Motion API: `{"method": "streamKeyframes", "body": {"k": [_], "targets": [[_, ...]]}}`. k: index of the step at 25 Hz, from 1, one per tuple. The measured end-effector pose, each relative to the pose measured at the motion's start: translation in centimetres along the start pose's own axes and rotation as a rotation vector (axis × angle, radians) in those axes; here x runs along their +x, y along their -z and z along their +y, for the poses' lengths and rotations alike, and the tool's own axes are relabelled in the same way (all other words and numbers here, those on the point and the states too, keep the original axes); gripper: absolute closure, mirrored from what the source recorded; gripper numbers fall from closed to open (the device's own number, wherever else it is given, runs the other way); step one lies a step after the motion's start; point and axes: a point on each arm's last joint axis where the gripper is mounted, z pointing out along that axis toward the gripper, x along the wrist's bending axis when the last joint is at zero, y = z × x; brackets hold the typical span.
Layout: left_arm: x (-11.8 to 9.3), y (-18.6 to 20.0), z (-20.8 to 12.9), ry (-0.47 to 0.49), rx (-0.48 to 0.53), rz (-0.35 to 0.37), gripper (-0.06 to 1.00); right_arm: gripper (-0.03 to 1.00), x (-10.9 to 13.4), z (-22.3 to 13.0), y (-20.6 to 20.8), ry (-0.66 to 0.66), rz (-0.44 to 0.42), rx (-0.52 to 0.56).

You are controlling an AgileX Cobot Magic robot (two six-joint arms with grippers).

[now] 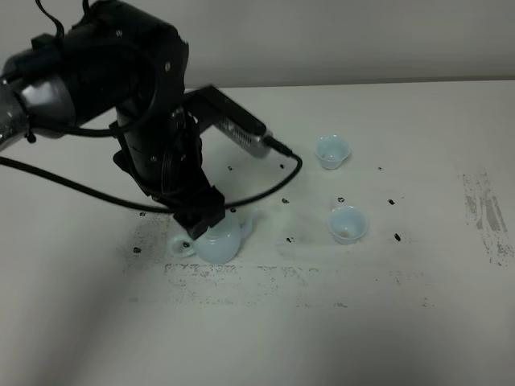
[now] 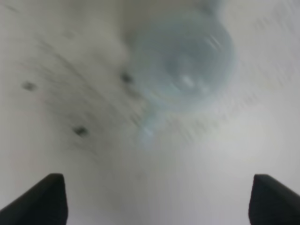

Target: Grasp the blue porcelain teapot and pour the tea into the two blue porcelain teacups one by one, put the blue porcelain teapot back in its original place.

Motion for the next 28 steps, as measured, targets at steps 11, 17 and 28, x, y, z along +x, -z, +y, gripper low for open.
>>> {"method": "streamKeyframes", "body": {"k": [11,17,28], "targets": [[2.9,-4.1,-2.6,0.022,0.007,-0.002,0.20,0.43,0.0,0.0,0.0,0.000,0.000,0.000],[2.7,-4.6,-2.2,0.040,-0.017,-0.063,0.20,0.43,0.0,0.0,0.0,0.000,0.000,0.000],[2.9,-5.4,-1.5,-0.114,-0.058,-0.049,0.20,0.43,0.0,0.0,0.0,0.000,0.000,0.000]]}}
